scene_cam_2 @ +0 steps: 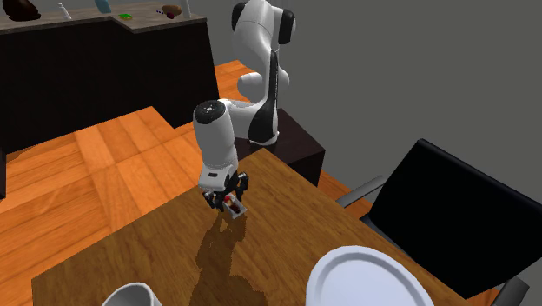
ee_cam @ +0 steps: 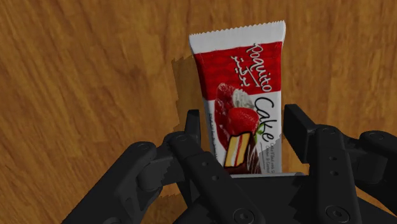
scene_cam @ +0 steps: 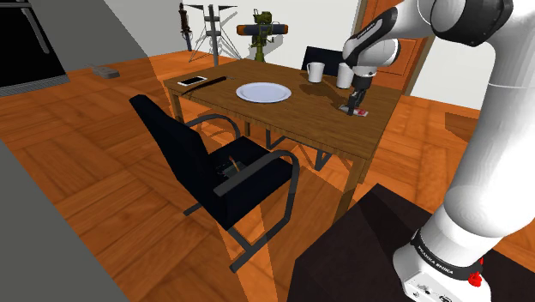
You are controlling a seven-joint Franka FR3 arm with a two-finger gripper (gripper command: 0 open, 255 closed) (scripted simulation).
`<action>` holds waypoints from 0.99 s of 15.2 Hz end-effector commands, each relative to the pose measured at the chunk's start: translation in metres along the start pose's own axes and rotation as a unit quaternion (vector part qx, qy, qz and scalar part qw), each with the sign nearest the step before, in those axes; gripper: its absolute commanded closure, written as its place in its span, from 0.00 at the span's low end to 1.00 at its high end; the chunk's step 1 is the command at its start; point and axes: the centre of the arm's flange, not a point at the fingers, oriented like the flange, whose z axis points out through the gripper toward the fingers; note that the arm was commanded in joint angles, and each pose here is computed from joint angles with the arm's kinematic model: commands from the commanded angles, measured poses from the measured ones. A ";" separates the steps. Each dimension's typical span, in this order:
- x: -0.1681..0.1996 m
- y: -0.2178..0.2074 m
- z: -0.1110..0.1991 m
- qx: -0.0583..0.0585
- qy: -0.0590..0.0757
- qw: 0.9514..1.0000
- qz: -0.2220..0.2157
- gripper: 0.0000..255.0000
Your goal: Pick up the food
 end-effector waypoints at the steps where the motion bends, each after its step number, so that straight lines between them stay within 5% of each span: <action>1: 0.000 -0.001 0.002 0.001 -0.001 1.000 0.000 1.00; 8: 0.001 -0.002 0.002 0.001 -0.001 1.000 0.000 1.00; 15: 0.001 -0.002 -0.035 0.001 -0.001 1.000 0.000 1.00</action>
